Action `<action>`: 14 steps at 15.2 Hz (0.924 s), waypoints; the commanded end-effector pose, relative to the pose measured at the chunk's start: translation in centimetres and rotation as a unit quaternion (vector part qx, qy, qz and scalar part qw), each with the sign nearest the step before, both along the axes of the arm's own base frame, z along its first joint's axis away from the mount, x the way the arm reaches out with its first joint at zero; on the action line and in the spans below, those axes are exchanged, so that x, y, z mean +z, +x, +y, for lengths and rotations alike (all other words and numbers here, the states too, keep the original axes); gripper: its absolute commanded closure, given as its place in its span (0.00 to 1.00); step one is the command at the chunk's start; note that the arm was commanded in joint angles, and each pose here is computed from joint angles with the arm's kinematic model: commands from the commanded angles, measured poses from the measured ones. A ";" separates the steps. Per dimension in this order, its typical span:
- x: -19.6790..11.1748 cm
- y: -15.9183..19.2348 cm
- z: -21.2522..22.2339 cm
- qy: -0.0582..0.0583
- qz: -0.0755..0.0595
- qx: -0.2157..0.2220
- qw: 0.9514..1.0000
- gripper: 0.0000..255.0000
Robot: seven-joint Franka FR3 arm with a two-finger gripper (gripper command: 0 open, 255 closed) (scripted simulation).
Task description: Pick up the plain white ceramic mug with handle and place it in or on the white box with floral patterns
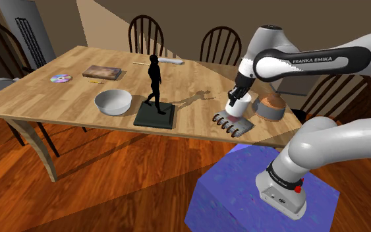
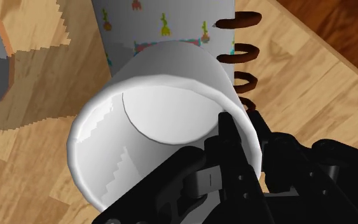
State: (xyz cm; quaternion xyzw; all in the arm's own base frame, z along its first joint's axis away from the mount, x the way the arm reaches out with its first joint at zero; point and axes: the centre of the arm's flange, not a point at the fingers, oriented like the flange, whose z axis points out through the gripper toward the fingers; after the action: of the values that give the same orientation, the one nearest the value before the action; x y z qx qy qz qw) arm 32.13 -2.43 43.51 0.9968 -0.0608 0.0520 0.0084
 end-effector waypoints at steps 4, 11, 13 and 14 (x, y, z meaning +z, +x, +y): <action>-2.7 0.0 0.1 0.000 0.000 0.000 1.000 1.00; -3.6 0.0 0.1 0.000 0.000 0.000 1.000 1.00; -3.6 0.0 0.1 0.000 0.000 0.000 1.000 1.00; -3.6 0.0 0.1 0.000 0.000 0.000 1.000 0.00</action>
State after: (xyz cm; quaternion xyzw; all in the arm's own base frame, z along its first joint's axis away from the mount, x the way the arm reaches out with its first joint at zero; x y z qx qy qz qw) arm 32.17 -2.30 39.90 0.9967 -0.0609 0.0527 0.0084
